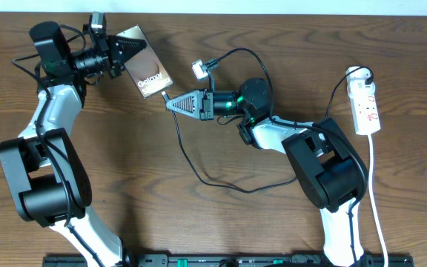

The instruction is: Plug charger to phone and switch on socket

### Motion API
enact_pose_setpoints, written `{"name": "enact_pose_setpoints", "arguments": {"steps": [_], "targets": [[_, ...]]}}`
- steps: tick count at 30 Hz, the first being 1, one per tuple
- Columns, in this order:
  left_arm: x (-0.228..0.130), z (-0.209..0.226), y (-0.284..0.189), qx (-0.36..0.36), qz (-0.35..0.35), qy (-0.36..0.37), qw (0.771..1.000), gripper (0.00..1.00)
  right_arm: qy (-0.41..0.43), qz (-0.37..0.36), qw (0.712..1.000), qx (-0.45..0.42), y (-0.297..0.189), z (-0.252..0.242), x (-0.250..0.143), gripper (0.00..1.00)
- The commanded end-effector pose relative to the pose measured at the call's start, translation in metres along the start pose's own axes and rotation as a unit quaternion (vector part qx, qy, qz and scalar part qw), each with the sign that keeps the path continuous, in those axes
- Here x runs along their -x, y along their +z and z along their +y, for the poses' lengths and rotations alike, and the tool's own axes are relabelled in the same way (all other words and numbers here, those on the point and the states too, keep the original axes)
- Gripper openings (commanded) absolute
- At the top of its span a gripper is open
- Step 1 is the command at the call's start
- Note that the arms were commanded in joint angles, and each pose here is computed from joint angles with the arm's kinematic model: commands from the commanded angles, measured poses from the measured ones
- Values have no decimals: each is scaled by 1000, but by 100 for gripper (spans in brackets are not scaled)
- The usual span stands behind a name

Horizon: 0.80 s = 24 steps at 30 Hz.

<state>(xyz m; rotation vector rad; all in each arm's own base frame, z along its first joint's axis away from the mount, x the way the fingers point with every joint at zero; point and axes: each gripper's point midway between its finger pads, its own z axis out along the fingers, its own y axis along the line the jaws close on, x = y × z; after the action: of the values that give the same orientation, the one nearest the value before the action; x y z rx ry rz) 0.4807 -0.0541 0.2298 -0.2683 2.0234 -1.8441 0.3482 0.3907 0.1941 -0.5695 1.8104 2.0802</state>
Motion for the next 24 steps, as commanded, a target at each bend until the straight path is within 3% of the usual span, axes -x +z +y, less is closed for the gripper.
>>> {"name": "enact_pose_setpoints", "arguments": {"steps": [1, 24], "targets": [[-1, -5, 3, -5, 7, 3, 1000, 7, -1, -11, 1000, 1, 3, 3, 4, 1], [-10, -8, 14, -11, 28, 16, 999, 7, 1, -8, 1000, 2, 5, 3, 2, 1]]}}
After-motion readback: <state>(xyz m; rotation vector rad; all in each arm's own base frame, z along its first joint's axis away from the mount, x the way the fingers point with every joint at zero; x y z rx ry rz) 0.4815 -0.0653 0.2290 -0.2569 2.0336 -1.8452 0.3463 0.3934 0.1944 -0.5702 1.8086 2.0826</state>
